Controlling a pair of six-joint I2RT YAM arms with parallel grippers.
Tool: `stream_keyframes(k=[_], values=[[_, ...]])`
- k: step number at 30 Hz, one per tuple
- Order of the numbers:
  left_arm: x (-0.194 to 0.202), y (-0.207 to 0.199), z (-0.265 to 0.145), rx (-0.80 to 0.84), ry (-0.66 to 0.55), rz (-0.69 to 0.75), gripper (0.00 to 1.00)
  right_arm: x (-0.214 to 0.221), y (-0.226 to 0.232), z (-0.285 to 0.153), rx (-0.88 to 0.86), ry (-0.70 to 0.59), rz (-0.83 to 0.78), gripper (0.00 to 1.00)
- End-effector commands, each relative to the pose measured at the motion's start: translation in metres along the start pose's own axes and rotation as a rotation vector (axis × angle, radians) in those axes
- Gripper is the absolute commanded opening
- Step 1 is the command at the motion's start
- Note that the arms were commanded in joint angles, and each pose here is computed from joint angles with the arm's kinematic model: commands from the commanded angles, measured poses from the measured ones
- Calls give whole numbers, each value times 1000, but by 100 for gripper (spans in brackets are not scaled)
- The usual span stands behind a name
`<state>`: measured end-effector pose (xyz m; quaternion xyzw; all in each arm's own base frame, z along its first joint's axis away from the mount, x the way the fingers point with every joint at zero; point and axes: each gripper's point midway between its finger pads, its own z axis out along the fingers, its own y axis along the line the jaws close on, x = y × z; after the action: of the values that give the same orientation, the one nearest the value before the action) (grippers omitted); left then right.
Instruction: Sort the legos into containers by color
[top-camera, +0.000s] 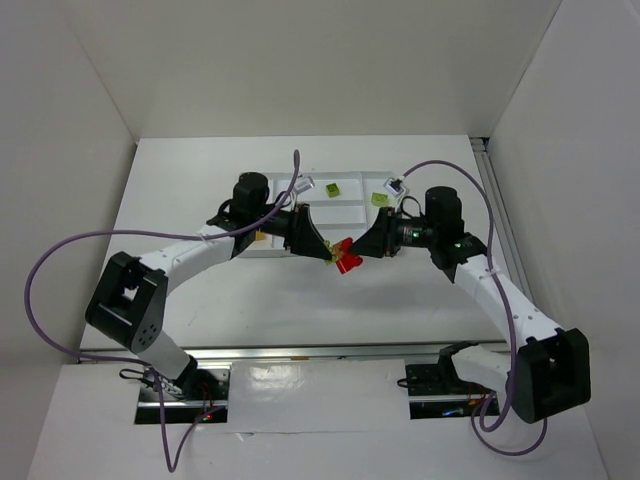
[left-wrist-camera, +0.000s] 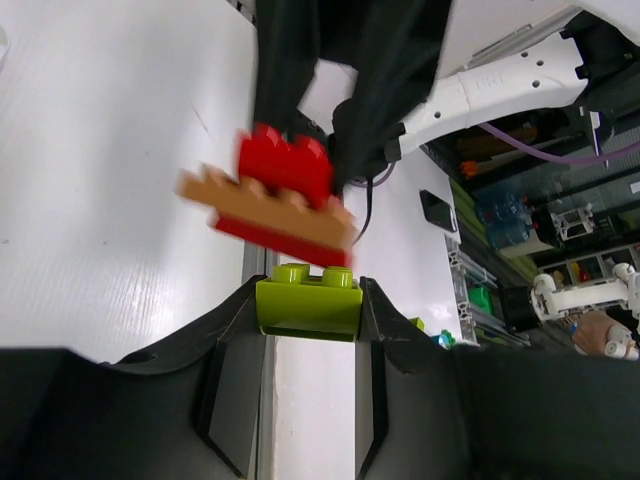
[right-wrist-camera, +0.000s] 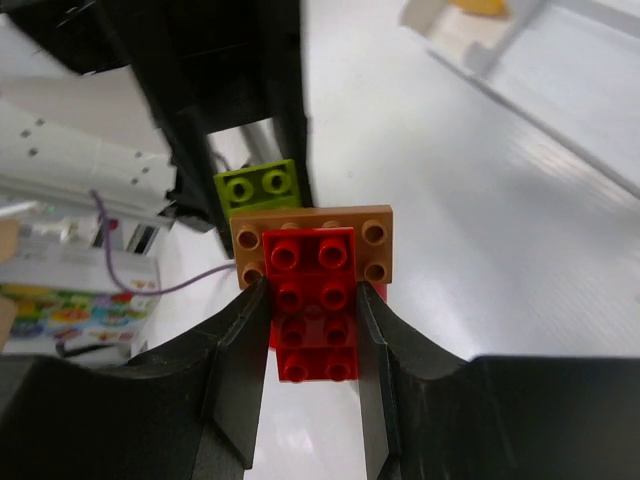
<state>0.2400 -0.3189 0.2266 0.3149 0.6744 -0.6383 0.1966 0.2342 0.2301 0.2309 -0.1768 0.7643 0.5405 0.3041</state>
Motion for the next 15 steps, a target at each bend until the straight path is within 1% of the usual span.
stream_keyframes(k=[1, 5, 7, 8, 9, 10, 11, 13, 14, 15], values=[[3, -6, -3, 28, 13, 49, 0, -23, -14, -14, 118, -82, -37, 19], [8, 2, -14, -13, -6, 5, 0, -25, -16, -20, 127, -91, -38, 19], [1, 17, -26, -83, -31, -14, 0, -23, -27, -21, 185, -96, -23, 19], [-7, 33, -33, -186, -68, -44, 0, -26, -32, -22, 221, -107, -17, 19], [-9, 45, -46, -265, -84, -128, 0, -28, -43, -25, 285, -124, -3, 19], [-21, 57, -51, -314, -105, -143, 0, -25, -51, -27, 330, -125, 17, 19], [-30, 76, -59, -415, -154, -216, 0, -26, -57, -29, 368, -134, 24, 19], [-41, 93, -66, -498, -204, -286, 0, -31, -67, -36, 445, -176, 43, 19], [-56, 97, -68, -535, -240, -313, 0, -34, -66, -39, 462, -197, 42, 19], [-60, 119, -73, -615, -267, -344, 0, -29, -71, -40, 480, -189, 56, 19]])
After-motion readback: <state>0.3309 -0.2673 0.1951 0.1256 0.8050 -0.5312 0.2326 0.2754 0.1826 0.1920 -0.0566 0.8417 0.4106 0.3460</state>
